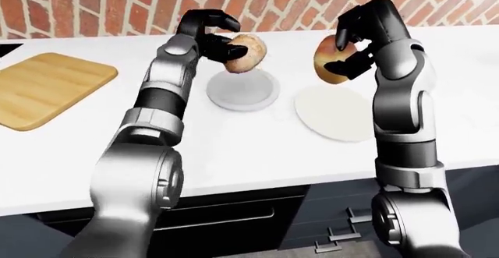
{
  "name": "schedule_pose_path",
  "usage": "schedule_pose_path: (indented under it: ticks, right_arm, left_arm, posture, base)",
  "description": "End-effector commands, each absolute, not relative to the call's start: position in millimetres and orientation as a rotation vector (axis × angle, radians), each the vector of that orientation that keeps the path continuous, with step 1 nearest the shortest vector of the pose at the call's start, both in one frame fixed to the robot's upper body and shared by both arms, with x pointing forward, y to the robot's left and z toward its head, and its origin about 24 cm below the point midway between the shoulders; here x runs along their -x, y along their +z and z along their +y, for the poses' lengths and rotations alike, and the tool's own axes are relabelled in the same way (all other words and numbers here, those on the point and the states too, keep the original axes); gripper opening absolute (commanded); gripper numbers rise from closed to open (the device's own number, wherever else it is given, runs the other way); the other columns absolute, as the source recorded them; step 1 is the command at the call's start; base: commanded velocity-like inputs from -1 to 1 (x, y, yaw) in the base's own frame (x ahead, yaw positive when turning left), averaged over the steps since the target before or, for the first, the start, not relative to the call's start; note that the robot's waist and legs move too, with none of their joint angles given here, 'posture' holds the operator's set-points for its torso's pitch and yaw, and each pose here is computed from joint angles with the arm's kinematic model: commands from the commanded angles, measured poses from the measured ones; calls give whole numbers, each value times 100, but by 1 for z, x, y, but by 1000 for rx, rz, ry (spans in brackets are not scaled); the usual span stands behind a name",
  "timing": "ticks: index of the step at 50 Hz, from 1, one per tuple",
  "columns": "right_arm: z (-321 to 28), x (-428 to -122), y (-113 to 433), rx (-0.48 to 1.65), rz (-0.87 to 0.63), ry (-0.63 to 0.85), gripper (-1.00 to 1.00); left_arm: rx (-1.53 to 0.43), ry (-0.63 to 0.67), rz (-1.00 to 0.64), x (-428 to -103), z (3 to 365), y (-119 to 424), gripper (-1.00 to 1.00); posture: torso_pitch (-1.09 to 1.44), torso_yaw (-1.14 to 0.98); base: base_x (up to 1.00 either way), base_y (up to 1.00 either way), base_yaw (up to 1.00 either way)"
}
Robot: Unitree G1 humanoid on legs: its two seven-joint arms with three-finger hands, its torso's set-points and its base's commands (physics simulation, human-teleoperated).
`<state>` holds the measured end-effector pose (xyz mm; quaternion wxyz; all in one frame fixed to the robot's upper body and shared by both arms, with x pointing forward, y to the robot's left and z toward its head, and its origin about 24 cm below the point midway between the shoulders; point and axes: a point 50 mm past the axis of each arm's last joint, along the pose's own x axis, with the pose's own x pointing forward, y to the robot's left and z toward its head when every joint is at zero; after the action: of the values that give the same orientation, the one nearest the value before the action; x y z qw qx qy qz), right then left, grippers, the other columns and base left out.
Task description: Place all breads on the cutting board.
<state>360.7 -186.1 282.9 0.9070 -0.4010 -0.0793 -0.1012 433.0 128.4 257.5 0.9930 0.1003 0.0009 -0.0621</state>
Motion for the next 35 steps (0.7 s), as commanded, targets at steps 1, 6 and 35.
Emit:
schedule_pose_path:
  ticks: [1,6,35]
  right_arm:
    - [-186,-354,312,788,-268,-261,-100]
    - [-188,-361,318,472,-206,-208,-100]
    - [-187,-367,378,148,-198,-109,-100]
  left_arm:
    - [-169,-118,-124,-429,130,300,-52]
    - [-137,-96,-150,-424,141,323,-52]
    - [-78,-8,-216,-403,187,350,-79]
  posture:
    - [0,0]
    - [0,0]
    - [0,0]
  base:
    - [0,0,0]
    - [0,0,0]
    - [0,0,0]
